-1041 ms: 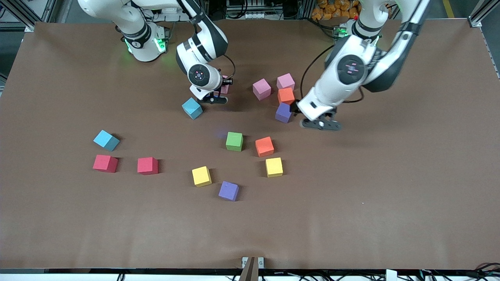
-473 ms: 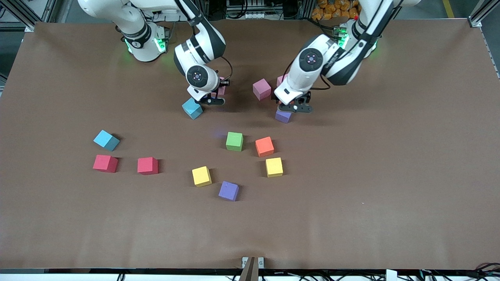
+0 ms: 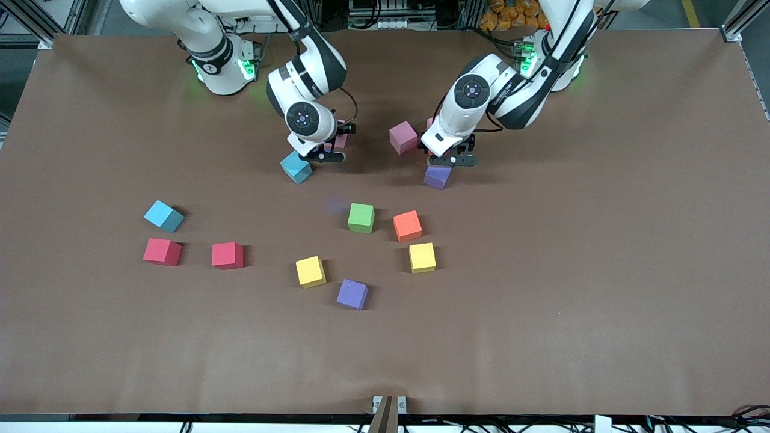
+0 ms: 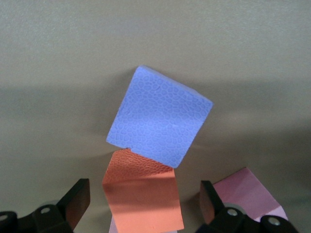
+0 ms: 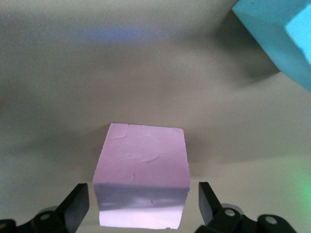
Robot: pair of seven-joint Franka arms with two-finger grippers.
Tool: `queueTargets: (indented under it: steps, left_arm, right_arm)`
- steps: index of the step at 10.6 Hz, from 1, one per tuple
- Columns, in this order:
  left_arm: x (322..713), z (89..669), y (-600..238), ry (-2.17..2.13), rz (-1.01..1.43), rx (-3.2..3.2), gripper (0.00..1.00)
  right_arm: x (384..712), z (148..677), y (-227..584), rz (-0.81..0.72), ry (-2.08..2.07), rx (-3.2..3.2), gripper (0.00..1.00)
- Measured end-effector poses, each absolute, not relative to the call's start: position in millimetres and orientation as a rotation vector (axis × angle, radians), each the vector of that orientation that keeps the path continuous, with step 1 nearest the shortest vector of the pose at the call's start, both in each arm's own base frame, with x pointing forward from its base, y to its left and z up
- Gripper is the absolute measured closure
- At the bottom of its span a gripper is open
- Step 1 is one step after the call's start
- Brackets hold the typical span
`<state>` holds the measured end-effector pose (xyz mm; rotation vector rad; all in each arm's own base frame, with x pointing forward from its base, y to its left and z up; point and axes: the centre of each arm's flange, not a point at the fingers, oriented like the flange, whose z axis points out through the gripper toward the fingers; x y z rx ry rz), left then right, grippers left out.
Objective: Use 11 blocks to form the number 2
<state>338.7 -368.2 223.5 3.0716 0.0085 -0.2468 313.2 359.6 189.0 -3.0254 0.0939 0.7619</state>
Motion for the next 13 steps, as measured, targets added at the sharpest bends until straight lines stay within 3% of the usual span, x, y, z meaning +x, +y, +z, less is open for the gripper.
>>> queueTargets:
  steps: [5,9,12,13]
  left_arm:
    - [331.4,215.0,-373.1,0.074,-0.241,3.060,0.00]
    - [329.0,204.3,-373.7,0.089,-0.260,3.056,0.01]
    - [326.5,201.6,-372.0,0.053,-0.251,3.072,0.22]
    - [326.5,201.8,-371.8,0.050,-0.248,3.074,0.39]
  right_arm:
    - [314.9,195.1,359.6,0.757,0.093,-3.020,0.00]
    - [343.5,219.6,340.4,0.724,0.153,-2.993,0.00]
    - [377.1,223.5,308.9,0.623,0.076,-3.085,0.00]
    - [386.1,224.0,299.0,0.599,0.038,-3.104,0.00]
